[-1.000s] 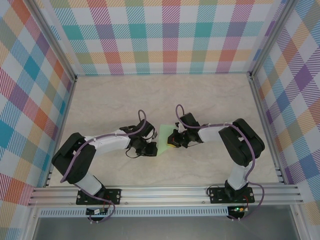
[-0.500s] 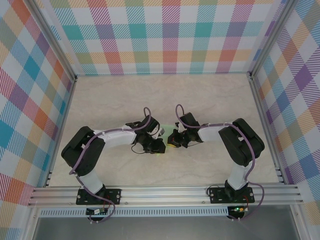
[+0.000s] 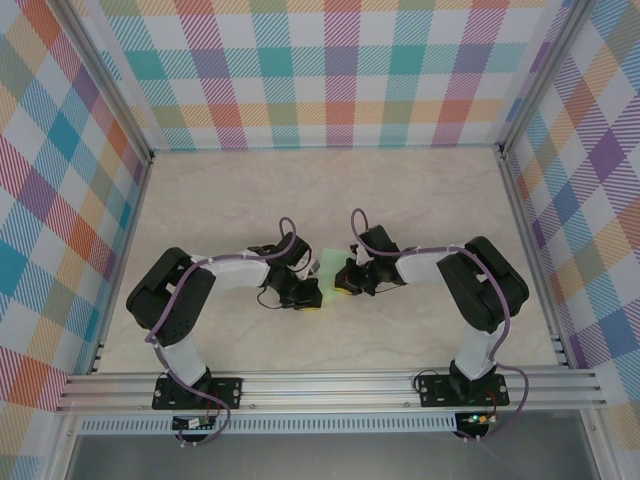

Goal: Fold a paper plane with a square sheet of paper (pick it up from the middle)
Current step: Third fold the triangle at the center of the table.

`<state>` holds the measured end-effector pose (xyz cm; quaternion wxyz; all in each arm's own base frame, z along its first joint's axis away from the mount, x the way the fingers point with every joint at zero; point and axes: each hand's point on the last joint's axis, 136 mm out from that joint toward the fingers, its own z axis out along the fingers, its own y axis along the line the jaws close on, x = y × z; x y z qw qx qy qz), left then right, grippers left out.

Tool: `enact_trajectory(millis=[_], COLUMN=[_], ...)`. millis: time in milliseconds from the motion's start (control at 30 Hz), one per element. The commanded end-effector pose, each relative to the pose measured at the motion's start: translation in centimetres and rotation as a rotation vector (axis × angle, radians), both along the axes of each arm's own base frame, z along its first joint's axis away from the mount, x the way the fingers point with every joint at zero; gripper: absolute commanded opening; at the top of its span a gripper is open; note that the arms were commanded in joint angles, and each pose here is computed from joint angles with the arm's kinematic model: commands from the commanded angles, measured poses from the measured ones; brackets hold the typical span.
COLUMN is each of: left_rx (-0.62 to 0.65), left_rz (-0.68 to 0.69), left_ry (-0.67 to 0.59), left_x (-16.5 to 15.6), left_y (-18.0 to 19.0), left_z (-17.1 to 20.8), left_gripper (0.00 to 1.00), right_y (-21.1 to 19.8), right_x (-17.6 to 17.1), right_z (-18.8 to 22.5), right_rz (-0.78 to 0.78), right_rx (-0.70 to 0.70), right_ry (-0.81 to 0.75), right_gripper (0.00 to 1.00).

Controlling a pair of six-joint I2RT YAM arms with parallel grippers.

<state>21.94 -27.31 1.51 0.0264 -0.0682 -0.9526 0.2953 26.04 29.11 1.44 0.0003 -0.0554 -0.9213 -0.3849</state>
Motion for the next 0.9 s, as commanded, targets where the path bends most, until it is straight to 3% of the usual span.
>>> enact_trajectory(millis=[0,400,633,767,867], left_rx=[0.076,-0.019,0.038,0.051,-0.009], left_rz=[0.007,0.078,0.111,0.138,0.156], left_ry=[0.094,0.199,0.262,0.264,0.206], left_x=[-2.4,-3.5,-4.5,-4.4,-3.3], left_y=[2.6,3.9,5.1,5.3,4.5], left_z=[-2.0,-2.1,-2.9,-2.4,-0.3], left_gripper=[0.12,0.11,0.10,0.09,0.11], right_y=[-2.9,-3.1,-3.0,-2.9,-2.8], right_x=[-1.5,-1.6,-1.5,-1.3,-1.4], right_z=[-4.1,-4.4,-4.2,-4.0,-4.0], right_rz=[-0.026,-0.025,-0.029,-0.030,-0.029], right_rx=[-0.174,-0.192,-0.183,-0.181,-0.176], right_ry=[0.078,0.080,0.078,0.078,0.081], right_gripper=[0.05,0.05,0.05,0.05,0.05])
